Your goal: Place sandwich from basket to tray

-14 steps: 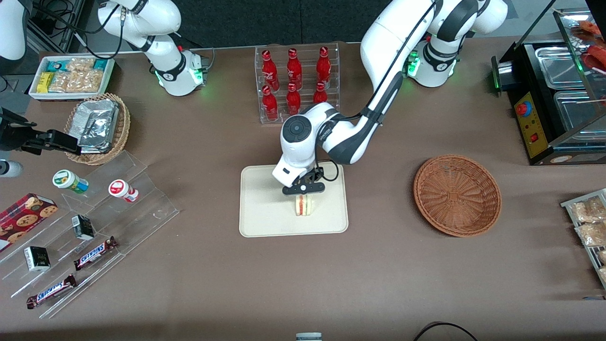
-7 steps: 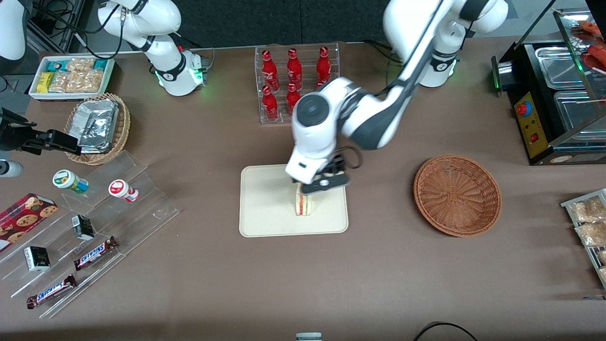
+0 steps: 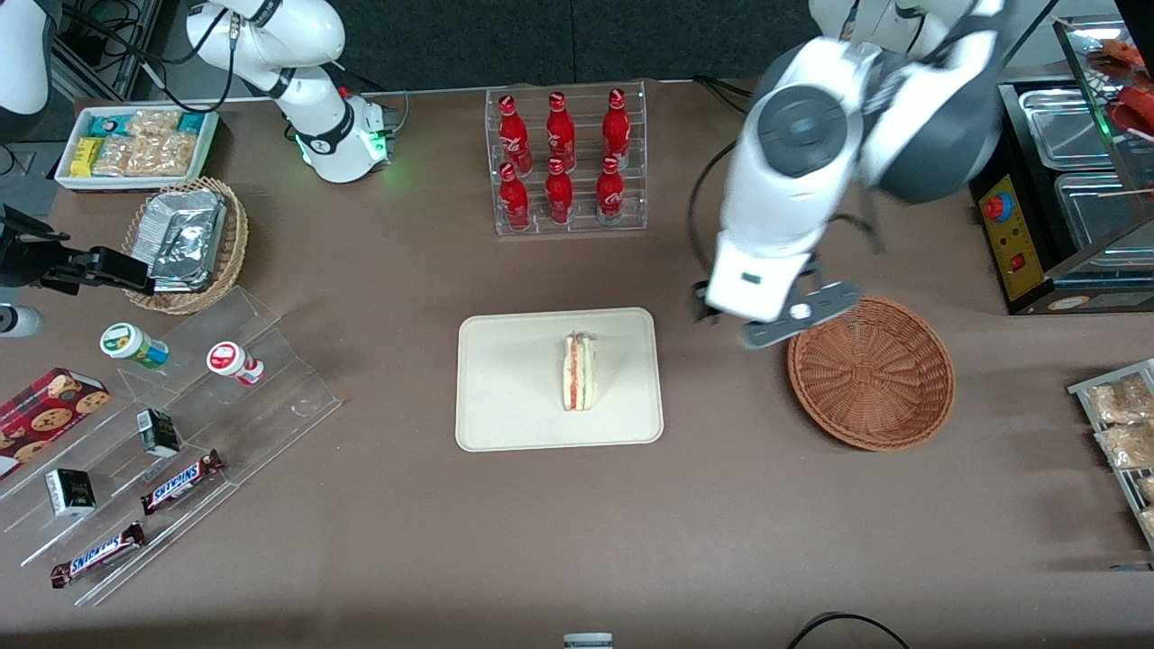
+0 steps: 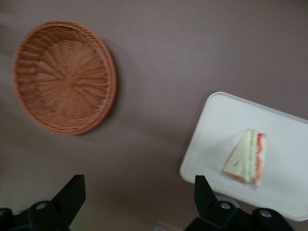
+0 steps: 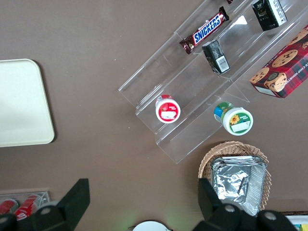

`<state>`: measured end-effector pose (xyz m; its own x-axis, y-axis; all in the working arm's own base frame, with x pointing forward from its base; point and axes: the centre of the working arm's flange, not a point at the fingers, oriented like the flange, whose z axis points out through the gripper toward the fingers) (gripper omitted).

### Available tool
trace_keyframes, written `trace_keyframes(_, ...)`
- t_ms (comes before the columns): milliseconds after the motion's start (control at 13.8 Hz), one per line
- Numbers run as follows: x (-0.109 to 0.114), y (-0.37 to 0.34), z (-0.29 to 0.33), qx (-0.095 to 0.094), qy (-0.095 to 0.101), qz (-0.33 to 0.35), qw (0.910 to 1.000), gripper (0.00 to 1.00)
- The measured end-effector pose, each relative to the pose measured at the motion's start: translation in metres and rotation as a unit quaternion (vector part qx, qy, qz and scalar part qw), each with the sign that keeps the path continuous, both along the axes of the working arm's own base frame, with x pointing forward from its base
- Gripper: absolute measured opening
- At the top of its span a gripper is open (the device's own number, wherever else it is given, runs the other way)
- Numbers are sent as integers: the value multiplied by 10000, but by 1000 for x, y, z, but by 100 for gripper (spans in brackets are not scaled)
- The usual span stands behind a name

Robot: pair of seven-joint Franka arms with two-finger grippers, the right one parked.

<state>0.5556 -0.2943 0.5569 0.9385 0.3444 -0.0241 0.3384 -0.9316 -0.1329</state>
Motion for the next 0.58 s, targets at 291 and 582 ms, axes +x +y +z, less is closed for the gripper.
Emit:
trace_keyframes(291,-3,95,50,-107,124,-124,9998,100)
trace_keyframes(582,-37,170,83,-396,252,-1038,9935,100)
